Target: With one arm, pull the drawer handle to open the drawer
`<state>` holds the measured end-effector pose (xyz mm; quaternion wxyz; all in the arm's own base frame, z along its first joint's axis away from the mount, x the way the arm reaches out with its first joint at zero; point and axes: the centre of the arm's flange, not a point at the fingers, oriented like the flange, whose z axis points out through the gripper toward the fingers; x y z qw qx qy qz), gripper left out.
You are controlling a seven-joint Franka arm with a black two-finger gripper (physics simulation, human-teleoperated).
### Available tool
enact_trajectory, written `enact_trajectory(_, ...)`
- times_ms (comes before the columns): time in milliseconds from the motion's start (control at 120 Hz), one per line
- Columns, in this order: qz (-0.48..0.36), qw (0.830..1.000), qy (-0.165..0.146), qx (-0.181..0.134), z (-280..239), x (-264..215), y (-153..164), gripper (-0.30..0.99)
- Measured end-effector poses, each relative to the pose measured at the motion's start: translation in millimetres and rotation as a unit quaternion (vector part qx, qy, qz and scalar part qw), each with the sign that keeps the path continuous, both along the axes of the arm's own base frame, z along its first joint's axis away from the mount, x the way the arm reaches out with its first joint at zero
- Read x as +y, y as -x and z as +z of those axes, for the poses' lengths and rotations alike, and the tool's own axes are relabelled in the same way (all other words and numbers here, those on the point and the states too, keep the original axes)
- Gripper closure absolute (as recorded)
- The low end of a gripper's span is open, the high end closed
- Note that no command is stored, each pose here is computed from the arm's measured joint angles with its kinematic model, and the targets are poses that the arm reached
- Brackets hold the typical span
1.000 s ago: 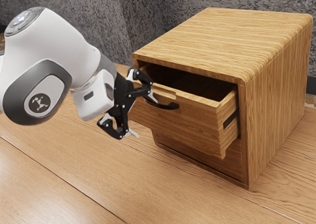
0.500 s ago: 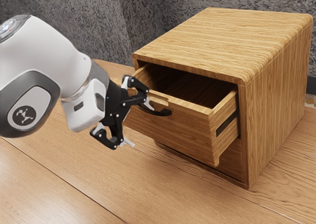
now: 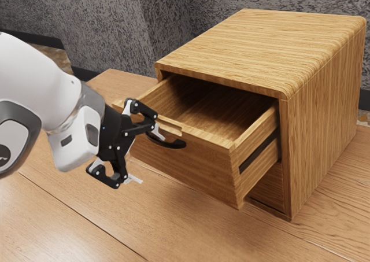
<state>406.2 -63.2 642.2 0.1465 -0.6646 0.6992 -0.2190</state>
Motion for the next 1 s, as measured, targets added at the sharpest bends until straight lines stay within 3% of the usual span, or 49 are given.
enact_trajectory(958,0.015,1.0,0.002,0.0,-3.7,5.7,54.4,0.04)
enact_trajectory(1000,0.018,1.0,-0.007,-0.023,30.1,-1.5,59.8,0.04)
